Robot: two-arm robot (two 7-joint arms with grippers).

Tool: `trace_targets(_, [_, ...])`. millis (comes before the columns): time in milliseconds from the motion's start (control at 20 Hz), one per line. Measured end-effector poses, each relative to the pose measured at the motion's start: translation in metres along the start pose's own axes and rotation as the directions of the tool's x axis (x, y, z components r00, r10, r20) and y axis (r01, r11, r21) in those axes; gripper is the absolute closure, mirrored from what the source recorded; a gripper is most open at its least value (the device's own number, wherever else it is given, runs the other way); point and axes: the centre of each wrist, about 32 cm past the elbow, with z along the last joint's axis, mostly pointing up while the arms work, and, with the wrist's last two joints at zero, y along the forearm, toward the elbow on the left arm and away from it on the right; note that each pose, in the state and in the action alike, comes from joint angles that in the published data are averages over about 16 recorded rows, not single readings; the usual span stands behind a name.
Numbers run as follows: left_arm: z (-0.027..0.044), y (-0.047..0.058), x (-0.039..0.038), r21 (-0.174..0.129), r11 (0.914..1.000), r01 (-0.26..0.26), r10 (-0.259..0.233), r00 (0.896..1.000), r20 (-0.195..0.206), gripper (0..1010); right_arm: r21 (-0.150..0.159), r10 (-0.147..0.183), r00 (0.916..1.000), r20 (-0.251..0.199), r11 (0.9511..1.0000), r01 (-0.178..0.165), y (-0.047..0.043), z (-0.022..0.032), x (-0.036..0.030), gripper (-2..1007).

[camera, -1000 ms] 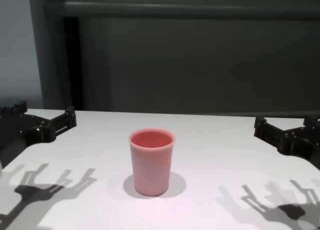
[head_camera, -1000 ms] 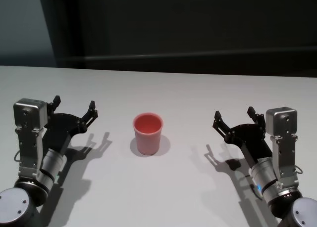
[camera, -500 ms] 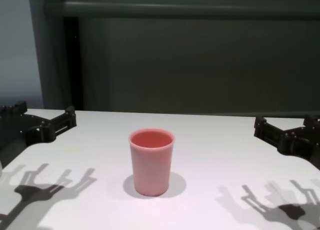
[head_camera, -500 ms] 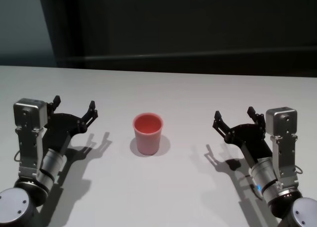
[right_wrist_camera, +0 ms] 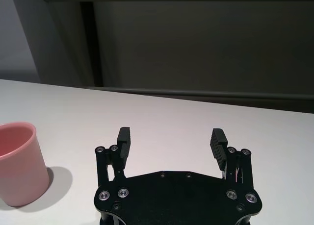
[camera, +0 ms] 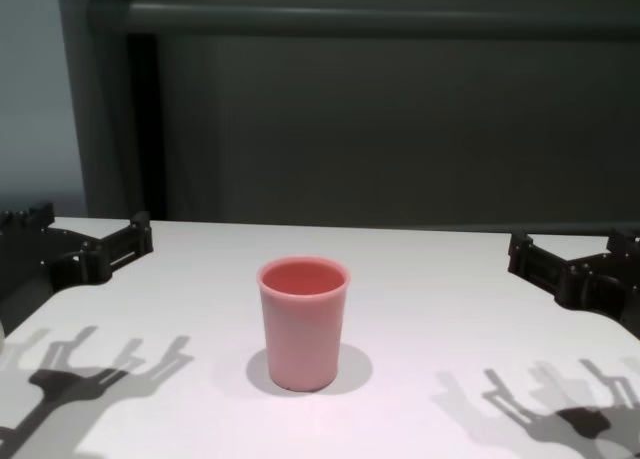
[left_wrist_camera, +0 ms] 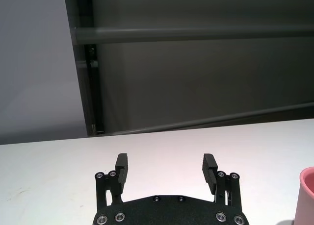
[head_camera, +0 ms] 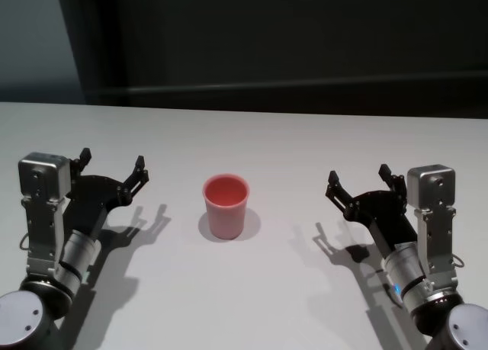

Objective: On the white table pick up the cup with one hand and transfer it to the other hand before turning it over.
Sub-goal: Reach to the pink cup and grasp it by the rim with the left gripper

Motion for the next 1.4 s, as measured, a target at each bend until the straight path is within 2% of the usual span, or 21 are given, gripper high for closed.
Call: trace_targets(1400, [0.0, 0.0, 0.0, 0.0, 1.0, 0.0, 0.0, 1.0, 0.0, 9, 0.0, 0.0, 1.0, 0.0, 1.0, 0.0, 0.0, 0.0, 0.0, 3])
